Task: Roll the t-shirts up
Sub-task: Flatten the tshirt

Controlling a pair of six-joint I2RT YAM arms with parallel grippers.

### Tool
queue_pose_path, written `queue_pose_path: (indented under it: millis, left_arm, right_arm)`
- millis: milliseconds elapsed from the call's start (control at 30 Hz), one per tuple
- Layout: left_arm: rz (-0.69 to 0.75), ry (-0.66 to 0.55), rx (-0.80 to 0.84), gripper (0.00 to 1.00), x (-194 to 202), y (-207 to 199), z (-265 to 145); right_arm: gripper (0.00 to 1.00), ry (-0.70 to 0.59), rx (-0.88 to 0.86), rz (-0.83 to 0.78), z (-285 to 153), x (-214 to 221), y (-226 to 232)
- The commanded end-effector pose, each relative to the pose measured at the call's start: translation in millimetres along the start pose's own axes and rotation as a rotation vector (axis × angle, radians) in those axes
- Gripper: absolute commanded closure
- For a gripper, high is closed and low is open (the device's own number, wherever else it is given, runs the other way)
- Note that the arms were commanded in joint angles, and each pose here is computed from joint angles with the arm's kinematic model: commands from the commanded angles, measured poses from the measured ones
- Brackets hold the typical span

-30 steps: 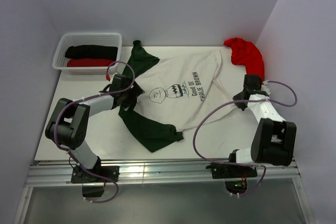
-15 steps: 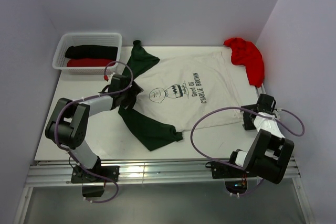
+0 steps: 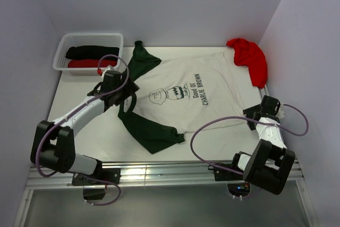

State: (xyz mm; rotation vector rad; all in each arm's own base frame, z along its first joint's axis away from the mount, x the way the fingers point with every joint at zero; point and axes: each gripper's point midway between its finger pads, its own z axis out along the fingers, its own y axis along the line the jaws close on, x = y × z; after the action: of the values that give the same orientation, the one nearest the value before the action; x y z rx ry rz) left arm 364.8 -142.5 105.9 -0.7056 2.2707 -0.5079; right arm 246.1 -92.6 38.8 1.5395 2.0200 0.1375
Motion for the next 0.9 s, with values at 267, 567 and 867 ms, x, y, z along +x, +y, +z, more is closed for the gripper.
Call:
queue_pose_path:
  millis: [267,567,867]
  left_arm:
    - [0.047,-0.088,0.123,0.00,-20.8,-25.0,-66.9]
    - [0.061,-0.088,0.160,0.01,-6.3,-22.4,-95.5]
    - [0.086,-0.090,0.305,0.01,-1.7,-38.8,-133.7]
  right_arm:
    - [0.61,-0.082,0.083,0.021,2.0,-8.7,-21.1]
    - [0.26,-0.175,0.141,0.110,-2.5,-18.1,-36.4]
    - [0.25,-0.273,0.039,0.028,-22.4,-36.3,-21.3]
